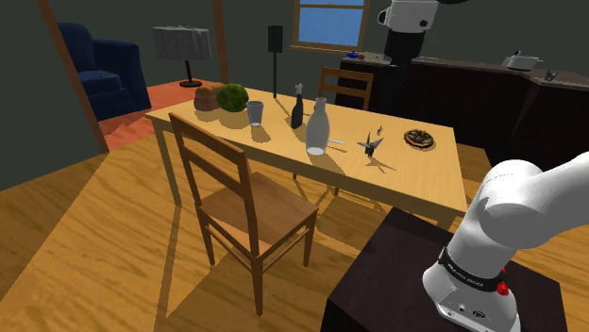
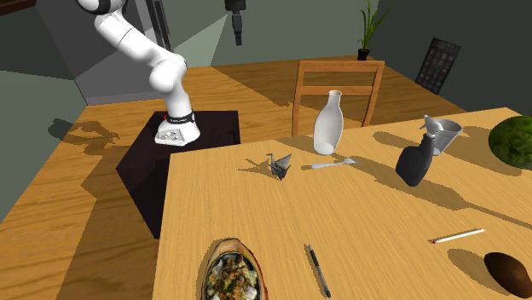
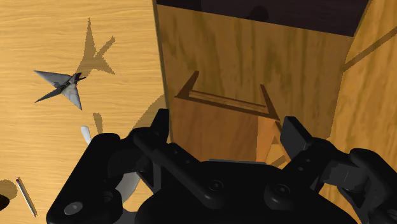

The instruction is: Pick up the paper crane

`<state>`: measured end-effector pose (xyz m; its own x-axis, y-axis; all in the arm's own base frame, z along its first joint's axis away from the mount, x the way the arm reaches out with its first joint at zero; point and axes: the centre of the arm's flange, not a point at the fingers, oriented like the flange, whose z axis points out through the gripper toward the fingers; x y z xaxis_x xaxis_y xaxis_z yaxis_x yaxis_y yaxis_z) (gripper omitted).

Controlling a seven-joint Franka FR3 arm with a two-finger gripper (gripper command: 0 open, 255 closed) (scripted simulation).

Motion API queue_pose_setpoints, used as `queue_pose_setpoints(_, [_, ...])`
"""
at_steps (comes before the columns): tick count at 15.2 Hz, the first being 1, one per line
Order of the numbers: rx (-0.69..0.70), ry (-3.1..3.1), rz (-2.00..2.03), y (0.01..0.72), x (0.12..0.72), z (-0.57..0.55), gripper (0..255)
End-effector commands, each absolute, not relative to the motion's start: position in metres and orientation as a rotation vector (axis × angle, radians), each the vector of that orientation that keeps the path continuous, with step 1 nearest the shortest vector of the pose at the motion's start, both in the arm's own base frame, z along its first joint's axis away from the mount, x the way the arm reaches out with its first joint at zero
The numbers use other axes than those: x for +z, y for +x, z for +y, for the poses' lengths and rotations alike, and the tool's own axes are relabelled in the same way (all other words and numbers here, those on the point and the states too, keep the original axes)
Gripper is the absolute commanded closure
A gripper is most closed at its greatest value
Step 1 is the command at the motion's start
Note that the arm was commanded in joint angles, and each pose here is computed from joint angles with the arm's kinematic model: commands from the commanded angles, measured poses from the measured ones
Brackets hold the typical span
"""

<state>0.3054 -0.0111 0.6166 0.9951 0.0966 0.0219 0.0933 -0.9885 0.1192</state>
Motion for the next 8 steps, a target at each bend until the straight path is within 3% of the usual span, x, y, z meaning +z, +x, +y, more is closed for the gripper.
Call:
queue_pose_setpoints(1, [0.042,3.02,0.144,0.305,0.617,-0.011,0])
queue_pose_setpoints(8, [0.017,3.024,0.132,0.339,0.566,-0.082,0])
